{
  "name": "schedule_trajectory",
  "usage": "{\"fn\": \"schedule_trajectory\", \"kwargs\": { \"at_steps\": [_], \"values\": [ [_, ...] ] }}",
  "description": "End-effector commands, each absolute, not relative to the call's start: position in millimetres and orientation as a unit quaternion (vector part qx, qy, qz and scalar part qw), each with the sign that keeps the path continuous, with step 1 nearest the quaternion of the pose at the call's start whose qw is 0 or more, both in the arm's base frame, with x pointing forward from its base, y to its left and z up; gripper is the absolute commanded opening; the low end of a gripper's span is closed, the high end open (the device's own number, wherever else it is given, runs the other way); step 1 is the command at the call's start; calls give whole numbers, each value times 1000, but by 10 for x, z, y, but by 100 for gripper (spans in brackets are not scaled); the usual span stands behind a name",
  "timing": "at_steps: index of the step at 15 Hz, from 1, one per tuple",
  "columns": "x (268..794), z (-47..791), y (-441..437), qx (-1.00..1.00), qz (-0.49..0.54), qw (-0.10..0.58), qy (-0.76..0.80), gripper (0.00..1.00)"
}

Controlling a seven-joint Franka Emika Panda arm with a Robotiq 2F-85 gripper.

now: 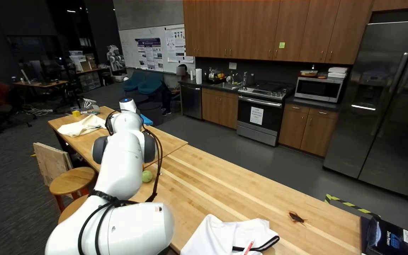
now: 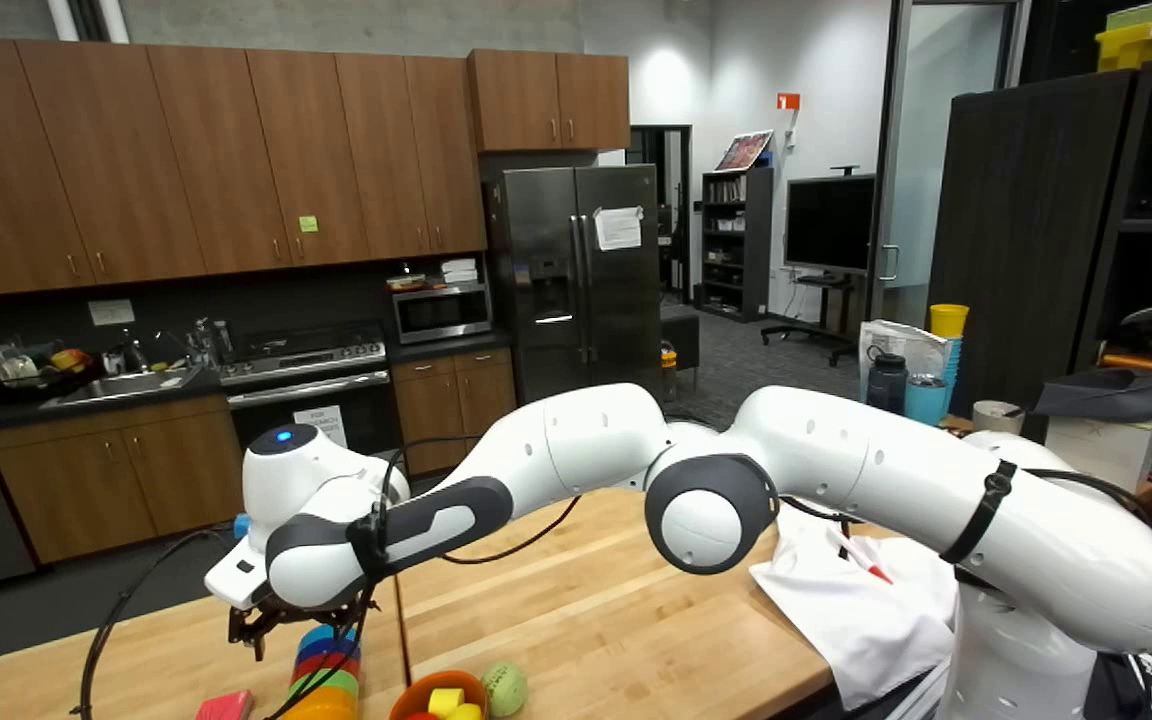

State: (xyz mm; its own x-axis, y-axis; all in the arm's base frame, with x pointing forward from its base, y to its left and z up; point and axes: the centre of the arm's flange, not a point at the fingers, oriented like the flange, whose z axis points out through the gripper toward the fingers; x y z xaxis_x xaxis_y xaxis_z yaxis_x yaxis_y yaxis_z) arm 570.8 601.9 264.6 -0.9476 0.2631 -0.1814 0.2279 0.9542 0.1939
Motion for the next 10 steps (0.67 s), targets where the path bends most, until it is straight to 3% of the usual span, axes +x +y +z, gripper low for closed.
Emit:
{"fn": "schedule_trajectory", "kwargs": {
  "at_steps": [1,10],
  "values": [
    [5970,2622,6219,131,81,86,984,100],
    [5826,2516,6058,151,-54,35,986,100]
  ]
}}
